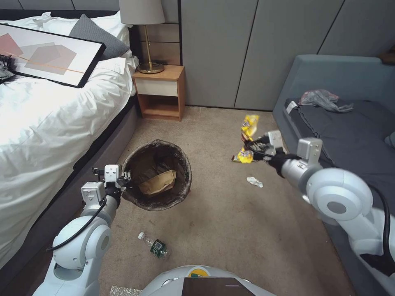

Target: Pick up the trash bin, then pick up the garbage from the floor and place it into the trash bin.

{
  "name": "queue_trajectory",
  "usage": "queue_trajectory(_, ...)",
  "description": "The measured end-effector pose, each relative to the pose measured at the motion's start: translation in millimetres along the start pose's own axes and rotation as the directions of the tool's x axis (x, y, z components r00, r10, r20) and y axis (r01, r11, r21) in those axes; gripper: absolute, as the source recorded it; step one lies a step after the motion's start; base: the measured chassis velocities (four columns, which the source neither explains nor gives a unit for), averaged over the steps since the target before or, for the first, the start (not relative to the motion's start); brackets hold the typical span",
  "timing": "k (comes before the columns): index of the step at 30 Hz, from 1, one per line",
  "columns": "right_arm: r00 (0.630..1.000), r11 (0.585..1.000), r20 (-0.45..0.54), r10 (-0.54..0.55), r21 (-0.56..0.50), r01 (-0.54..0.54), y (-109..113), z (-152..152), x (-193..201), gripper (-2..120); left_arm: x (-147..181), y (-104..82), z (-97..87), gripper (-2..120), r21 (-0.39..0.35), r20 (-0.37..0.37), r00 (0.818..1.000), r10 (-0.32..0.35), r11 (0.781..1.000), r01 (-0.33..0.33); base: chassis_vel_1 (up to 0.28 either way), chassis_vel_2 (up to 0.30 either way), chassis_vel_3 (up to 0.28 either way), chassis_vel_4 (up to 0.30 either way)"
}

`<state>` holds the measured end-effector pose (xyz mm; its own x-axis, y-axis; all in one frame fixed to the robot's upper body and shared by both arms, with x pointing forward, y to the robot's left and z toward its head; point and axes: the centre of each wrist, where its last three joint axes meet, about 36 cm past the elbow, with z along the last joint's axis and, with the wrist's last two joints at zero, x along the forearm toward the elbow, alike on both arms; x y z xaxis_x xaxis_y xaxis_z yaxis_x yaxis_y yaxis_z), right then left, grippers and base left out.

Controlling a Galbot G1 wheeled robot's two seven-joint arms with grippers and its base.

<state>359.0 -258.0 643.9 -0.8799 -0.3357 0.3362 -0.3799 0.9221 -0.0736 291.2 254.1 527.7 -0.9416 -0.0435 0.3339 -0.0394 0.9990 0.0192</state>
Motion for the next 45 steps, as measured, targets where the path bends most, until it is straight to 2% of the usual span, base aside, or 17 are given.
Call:
queue_trajectory(1,1.0,0.999,0.01,-0.018,0.051,0.018,-1.0,-7.0,-2.5,0,-0.7,-0.7,0.7,0,0.0,-0.002,1.0,0.001,1.0,-0.001,0.0,0.0,0.0,0.0)
queue_trajectory(3,1.0,0.998,0.013,-0.026,0.065,0.025,-1.3,-9.4,-3.1,0,-1.0,-0.9,1.0,0,0.001,-0.003,1.0,0.001,1.0,-0.001,0.0,0.0,0.0,0.0)
queue_trajectory(4,0.995,0.986,0.043,-0.085,0.144,0.078,-2.0,-29.1,-7.3,0,-3.1,-1.9,2.6,0,0.002,-0.008,1.0,0.004,1.0,-0.004,0.0,0.0,0.0,0.0)
queue_trajectory(9,0.984,0.969,0.046,-0.174,0.184,0.163,8.1,-46.9,-19.2,0,-6.2,-2.5,5.0,0,0.002,-0.015,1.0,0.009,1.0,-0.009,0.0,0.0,0.0,0.0)
queue_trajectory(14,0.966,0.951,0.056,-0.251,0.202,0.235,28.4,-60.2,-36.9,0,-9.5,-2.4,5.9,0,0.006,-0.017,1.0,0.007,1.0,-0.007,0.0,0.0,0.0,0.0)
queue_trajectory(16,0.961,0.946,0.056,-0.271,0.202,0.255,36.8,-62.0,-43.6,0,-10.5,-2.1,6.1,0,0.007,-0.017,1.0,0.006,1.0,-0.006,0.0,0.0,0.0,0.0)
queue_trajectory(17,0.95,0.935,0.048,-0.308,0.199,0.294,55.7,-63.0,-58.5,0,-12.0,-1.0,5.9,0,0.007,-0.016,1.0,0.003,1.0,-0.003,0.0,0.0,0.0,0.0)
queue_trajectory(18,0.95,0.935,0.048,-0.308,0.199,0.294,55.7,-63.0,-58.5,0,-12.0,-1.0,5.9,0,0.007,-0.016,1.0,0.003,1.0,-0.003,0.0,0.0,0.0,0.0)
queue_trajectory(22,0.929,0.915,-0.017,-0.37,0.166,0.368,99.2,-49.1,-101.3,0,-13.7,2.7,4.8,0,0.009,-0.012,1.0,-0.008,1.0,0.008,0.0,0.0,0.0,0.0)
queue_trajectory(27,0.916,0.903,-0.055,-0.398,0.156,0.401,119.1,-40.2,-120.8,0,-15.2,4.1,5.2,0,0.009,-0.013,1.0,-0.011,1.0,0.012,0.0,0.0,0.0,0.0)
queue_trajectory(30,0.896,0.886,-0.115,-0.428,0.142,0.441,142.5,-22.8,-137.3,0,-16.7,4.9,5.2,0,0.011,-0.013,1.0,-0.014,1.0,0.014,0.0,0.0,0.0,0.0)
queue_trajectory(36,0.879,0.875,-0.173,-0.445,0.126,0.467,163.8,-3.3,-154.8,0,-16.5,5.9,5.0,0,0.01,-0.013,1.0,-0.016,1.0,0.016,0.0,0.0,0.0,0.0)
queue_trajectory(44,0.874,0.889,-0.21,-0.438,0.043,0.456,191.8,13.2,-176.3,-2,-15.8,8.1,3.6,0,0.012,-0.009,1.0,-0.018,1.0,0.018,0.0,0.0,0.0,0.0)
queue_trajectory(45,0.87,0.887,-0.212,-0.445,0.03,0.461,198.2,14.1,-179.1,2,-15.7,8.2,3.5,0,0.011,-0.009,1.0,-0.018,1.0,0.018,0.0,0.0,0.0,0.0)
